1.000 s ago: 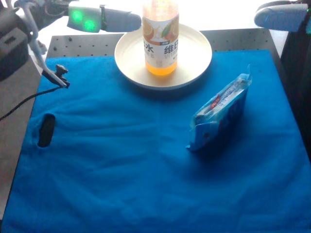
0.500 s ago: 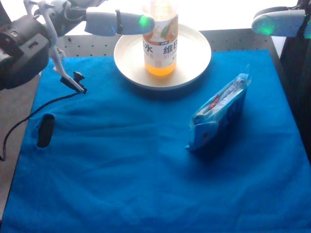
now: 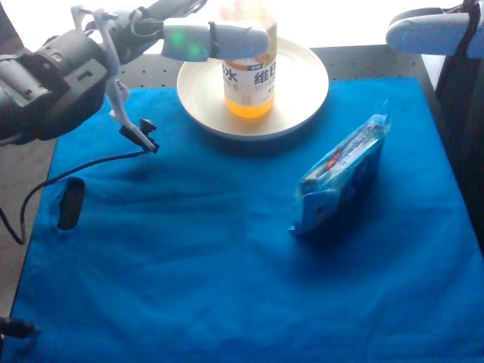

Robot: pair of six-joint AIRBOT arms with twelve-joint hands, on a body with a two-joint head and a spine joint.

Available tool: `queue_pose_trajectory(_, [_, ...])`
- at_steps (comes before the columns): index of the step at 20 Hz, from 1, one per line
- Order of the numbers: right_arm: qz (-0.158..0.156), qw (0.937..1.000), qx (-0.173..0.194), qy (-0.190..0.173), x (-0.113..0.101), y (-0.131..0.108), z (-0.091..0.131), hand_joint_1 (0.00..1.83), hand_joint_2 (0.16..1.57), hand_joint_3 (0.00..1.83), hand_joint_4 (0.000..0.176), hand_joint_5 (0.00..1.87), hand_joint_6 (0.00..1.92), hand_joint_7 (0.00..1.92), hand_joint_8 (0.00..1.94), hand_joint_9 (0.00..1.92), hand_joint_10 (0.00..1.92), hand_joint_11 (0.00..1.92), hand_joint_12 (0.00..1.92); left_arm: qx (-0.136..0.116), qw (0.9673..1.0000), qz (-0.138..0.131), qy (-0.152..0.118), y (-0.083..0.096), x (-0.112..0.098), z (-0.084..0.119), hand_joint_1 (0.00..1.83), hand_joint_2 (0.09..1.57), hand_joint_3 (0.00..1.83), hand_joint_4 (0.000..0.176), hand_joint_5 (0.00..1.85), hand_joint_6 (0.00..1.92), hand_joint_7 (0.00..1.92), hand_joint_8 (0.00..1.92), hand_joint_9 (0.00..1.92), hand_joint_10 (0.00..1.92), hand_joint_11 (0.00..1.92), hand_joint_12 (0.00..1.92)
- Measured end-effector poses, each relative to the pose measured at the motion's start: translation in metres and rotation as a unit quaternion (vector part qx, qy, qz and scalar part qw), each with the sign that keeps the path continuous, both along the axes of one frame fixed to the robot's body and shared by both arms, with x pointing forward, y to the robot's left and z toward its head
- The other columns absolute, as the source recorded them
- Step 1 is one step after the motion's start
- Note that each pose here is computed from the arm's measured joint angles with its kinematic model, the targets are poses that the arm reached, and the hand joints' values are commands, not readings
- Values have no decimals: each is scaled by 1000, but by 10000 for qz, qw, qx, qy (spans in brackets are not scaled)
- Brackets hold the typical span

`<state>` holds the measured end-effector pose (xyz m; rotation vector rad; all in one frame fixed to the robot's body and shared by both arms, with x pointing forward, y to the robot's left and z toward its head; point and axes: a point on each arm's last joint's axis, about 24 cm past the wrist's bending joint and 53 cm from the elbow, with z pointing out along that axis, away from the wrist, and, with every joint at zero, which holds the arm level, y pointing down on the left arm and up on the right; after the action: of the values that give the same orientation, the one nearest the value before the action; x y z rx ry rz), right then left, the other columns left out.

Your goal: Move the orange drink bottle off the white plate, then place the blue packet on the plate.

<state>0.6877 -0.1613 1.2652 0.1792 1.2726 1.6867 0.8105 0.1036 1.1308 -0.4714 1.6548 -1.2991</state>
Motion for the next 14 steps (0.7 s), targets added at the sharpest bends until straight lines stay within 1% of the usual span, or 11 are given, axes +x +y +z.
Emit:
queue_pose_trajectory(1, [2, 10000, 3, 2, 0, 0, 0, 845, 869, 0, 111, 221, 3, 253, 6, 225, 3, 0, 749, -12, 10000, -19, 14, -3, 0, 0, 539, 566, 0, 0, 0, 0, 9, 3, 0, 0, 0, 0])
queue_pose_trajectory(4, [12, 10000, 4, 5, 0, 1, -1, 837, 860, 0, 100, 228, 2, 264, 2, 226, 2, 0, 773, -63, 9999, -82, 63, -11, -1, -2, 575, 583, 7, 0, 0, 0, 0, 0, 0, 0, 2, 1])
queue_pose_trajectory(5, [13, 10000, 3, 5, 0, 1, -1, 829, 861, 0, 105, 232, 2, 266, 2, 222, 0, 0, 754, -89, 9999, -93, 85, -13, -1, -3, 593, 590, 9, 0, 0, 0, 0, 0, 0, 0, 0, 0])
queue_pose_trajectory(6, [11, 10000, 7, 4, 0, 1, -1, 840, 861, 0, 102, 235, 2, 258, 0, 210, 0, 0, 728, -88, 9998, -125, 95, -16, -1, -4, 578, 595, 10, 0, 0, 0, 0, 0, 0, 0, 0, 0])
queue_pose_trajectory(7, [7, 10000, 12, 6, 0, 1, 0, 838, 860, 0, 100, 240, 2, 256, 0, 213, 2, 0, 763, -102, 9998, -145, 111, -19, -2, -5, 600, 597, 9, 9, 0, 0, 0, 0, 0, 0, 1, 0])
queue_pose_trajectory(8, [9, 10000, 9, 5, 0, 1, 0, 822, 839, 0, 92, 235, 0, 246, 0, 221, 5, 11, 777, -99, 9998, -162, 115, -21, -3, -6, 637, 601, 9, 22, 0, 0, 0, 0, 0, 0, 16, 7])
queue_pose_trajectory(10, [9, 10000, 12, 2, 0, 1, 0, 829, 852, 0, 91, 239, 1, 249, 0, 227, 3, 1, 802, -86, 9997, -203, 118, -25, -3, -7, 639, 607, 9, 25, 0, 0, 0, 0, 0, 0, 42, 19])
queue_pose_trajectory(11, [10, 10000, 20, -7, 0, 1, 1, 854, 861, 3, 92, 253, 5, 269, 7, 242, 7, 9, 816, -66, 9996, -224, 127, -28, -2, -7, 622, 599, 3, 33, 4, 1, 0, 0, 0, 0, 76, 37])
queue_pose_trajectory(12, [10, 10000, 28, -15, 0, 2, 2, 879, 863, 3, 95, 260, 7, 277, 9, 247, 8, 7, 813, -81, 9996, -224, 117, -30, 0, -5, 621, 583, 0, 35, 10, 3, 0, 0, 0, 0, 26, 17])
queue_pose_trajectory(13, [16, 10000, 45, -20, 1, 3, 3, 888, 868, 5, 94, 260, 6, 275, 7, 246, 7, 12, 814, -88, 9996, -229, 103, -31, 1, -3, 629, 582, 0, 31, 22, 7, 0, 0, 0, 0, 25, 17])
queue_pose_trajectory(14, [24, 10000, 62, -27, 0, 3, 4, 894, 883, 11, 88, 261, 7, 279, 8, 246, 7, 10, 814, -87, 9996, -250, 98, -34, 1, -2, 648, 605, 1, 11, 64, 6, 55, 5, 21, 3, 45, 32])
